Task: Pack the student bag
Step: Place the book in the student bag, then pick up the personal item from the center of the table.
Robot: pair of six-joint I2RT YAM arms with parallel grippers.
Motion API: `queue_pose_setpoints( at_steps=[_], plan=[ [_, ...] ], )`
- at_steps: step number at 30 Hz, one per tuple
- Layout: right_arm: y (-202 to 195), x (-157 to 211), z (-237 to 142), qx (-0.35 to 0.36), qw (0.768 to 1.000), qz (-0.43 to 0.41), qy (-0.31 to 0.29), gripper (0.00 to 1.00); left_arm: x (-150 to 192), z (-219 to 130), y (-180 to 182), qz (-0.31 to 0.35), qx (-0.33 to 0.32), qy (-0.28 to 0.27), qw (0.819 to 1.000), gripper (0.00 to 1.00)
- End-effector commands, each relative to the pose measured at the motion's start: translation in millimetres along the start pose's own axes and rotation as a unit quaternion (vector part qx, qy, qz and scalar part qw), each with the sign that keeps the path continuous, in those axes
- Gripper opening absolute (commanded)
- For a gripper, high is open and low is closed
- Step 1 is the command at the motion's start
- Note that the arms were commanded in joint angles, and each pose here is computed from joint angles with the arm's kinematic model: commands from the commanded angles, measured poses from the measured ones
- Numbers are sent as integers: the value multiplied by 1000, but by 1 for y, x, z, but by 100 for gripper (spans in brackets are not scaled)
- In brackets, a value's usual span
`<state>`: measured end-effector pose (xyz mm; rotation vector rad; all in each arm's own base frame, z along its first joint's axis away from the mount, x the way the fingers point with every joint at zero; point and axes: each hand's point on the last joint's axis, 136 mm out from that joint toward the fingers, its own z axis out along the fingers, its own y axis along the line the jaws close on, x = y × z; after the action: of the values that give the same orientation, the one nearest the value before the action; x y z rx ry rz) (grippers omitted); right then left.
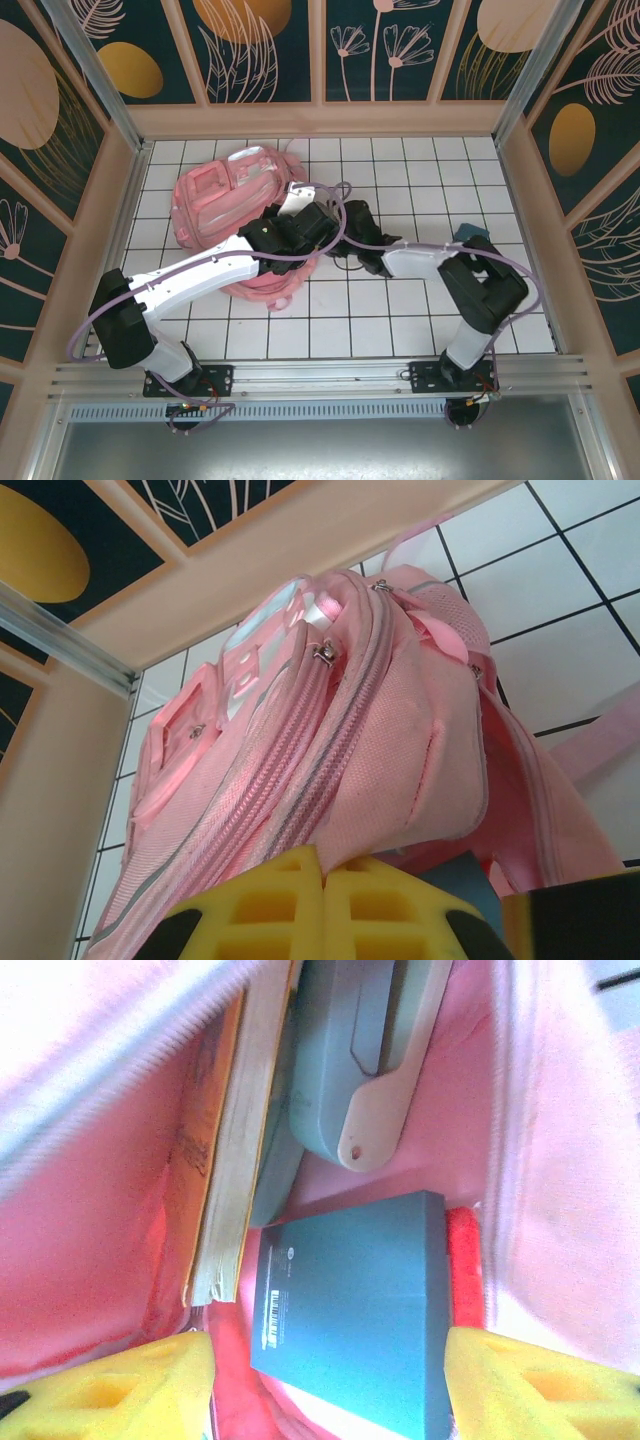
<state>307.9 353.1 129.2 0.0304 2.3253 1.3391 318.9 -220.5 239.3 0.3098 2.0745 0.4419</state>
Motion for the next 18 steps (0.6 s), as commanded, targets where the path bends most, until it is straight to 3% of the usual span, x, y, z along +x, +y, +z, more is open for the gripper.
queue_pose_setpoints(
  at_steps=[1,8,13,18],
  plan=[
    [-15,-8,-28,43,998,-21,-38,63,-19,-7,9,-44,-4,-33,998,0],
    [-55,-23,-91,117,988,-13,-103,62,-13,-4,-2,-47,19,-25,998,0],
    [-106,-47,-160,239,954,-14,-179,60,-3,-1,-15,-51,46,-15,997,0],
    [-150,-68,-220,313,922,19,-226,61,4,-1,-20,-62,65,-14,996,0]
  ],
)
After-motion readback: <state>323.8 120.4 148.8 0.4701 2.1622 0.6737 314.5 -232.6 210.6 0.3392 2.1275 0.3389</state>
